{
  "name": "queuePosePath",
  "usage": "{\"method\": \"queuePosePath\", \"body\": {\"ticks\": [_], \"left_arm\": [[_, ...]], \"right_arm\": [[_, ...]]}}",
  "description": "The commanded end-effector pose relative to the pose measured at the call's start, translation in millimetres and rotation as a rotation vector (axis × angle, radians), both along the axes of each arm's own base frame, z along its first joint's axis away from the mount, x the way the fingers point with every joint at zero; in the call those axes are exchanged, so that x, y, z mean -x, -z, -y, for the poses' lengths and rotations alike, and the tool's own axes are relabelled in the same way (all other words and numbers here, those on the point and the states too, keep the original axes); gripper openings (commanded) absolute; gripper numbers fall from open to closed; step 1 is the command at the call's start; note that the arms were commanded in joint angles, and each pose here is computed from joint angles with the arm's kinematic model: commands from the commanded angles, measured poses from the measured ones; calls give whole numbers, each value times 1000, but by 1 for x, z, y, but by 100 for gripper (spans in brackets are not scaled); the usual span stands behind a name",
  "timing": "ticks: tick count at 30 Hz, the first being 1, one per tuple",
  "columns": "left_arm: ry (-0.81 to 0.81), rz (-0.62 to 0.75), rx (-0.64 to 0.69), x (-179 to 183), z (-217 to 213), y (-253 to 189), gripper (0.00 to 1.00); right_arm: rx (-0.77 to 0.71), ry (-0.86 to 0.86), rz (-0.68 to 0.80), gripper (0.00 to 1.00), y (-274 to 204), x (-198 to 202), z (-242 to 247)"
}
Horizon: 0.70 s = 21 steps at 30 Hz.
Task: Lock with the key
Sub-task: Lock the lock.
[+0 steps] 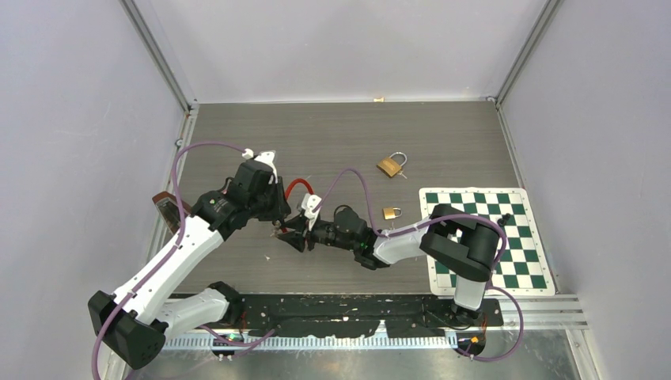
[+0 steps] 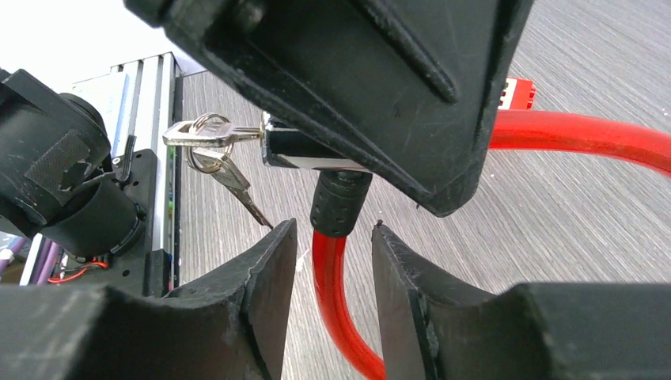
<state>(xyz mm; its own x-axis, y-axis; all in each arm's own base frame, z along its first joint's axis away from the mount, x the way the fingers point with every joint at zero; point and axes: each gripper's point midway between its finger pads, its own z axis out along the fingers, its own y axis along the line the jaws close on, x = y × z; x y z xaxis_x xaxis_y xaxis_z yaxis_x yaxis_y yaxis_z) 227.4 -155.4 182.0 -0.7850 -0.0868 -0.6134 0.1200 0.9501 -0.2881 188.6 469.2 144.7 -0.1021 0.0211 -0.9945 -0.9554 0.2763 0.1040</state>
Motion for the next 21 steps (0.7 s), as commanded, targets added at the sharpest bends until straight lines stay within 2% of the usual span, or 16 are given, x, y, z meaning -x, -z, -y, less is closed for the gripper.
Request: {"method": "queuePosePath", "body": {"ticks": [1,6,13,21], "left_arm": [[8,43,48,-4,7,-17,0],[9,39,47,-5,7,-16,0],[17,35,55,-3,9,-16,0],[59,39,39,3,7,-23,0]], "right_arm": [[3,-17,70,45,-4,2,-1],[49,-36,80,37,11,6,2],[6,18,87,7,-1,-3,3],[-180,96,121,5,-58,-25,6]]}}
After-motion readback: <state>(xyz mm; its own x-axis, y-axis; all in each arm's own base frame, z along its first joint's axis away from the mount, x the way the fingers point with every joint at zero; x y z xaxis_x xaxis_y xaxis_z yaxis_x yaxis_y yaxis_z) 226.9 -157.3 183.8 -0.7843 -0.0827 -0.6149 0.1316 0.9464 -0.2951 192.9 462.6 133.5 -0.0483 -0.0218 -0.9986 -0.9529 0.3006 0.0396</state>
